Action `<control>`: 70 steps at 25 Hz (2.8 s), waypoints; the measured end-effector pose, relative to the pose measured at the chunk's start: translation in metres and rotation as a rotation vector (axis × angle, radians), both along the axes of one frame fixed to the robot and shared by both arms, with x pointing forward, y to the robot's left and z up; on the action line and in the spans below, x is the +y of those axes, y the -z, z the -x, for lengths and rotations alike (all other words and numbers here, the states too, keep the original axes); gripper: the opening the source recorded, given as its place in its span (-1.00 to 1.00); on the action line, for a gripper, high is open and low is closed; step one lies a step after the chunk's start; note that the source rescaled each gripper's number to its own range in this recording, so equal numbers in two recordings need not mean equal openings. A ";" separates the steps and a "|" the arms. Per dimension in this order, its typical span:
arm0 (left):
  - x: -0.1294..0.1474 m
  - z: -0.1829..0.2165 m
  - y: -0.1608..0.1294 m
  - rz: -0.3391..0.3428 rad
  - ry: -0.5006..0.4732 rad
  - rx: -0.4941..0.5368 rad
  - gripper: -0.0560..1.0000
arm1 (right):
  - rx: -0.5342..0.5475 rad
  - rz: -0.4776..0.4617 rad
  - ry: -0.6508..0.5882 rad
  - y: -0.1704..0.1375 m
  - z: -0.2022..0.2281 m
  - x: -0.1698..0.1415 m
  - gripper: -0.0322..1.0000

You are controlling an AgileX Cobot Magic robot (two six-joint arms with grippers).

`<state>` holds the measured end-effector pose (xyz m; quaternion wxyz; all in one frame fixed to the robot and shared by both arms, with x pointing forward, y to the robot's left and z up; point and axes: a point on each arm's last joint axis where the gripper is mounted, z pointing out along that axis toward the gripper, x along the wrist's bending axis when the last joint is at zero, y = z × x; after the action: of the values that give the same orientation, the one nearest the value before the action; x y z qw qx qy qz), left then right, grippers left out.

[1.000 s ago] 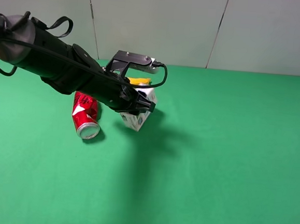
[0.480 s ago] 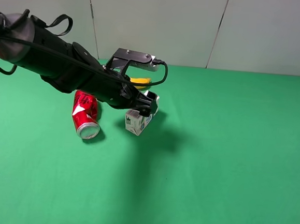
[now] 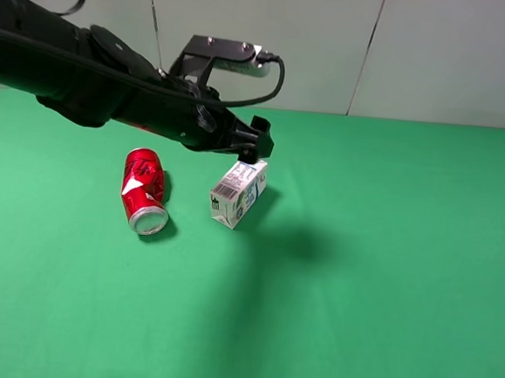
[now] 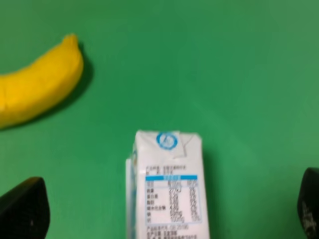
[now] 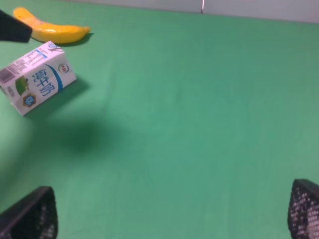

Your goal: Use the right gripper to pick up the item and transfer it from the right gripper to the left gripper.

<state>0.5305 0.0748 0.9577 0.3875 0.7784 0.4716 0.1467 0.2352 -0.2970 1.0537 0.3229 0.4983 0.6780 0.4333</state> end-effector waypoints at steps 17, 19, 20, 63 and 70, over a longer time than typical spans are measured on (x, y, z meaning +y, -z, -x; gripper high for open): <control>-0.002 0.013 -0.027 0.067 0.084 0.001 1.00 | -0.002 -0.001 0.000 0.000 0.000 0.000 1.00; -0.001 0.014 -0.029 0.077 0.099 0.016 1.00 | -0.001 -0.001 0.000 0.000 0.000 0.000 1.00; 0.000 0.015 -0.029 0.075 0.112 0.022 1.00 | -0.001 -0.001 0.000 0.000 0.000 0.000 1.00; 0.193 0.248 -0.151 -0.208 0.093 0.118 0.99 | -0.001 -0.001 0.000 0.000 0.000 0.000 1.00; 0.212 0.274 -0.122 -0.167 0.075 0.071 1.00 | -0.002 -0.001 0.000 0.000 0.000 0.000 1.00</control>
<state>0.2568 0.2871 1.0798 0.3098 0.8297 0.4417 0.1432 0.2353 -0.2969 1.0539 0.3231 0.4980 0.6776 0.4342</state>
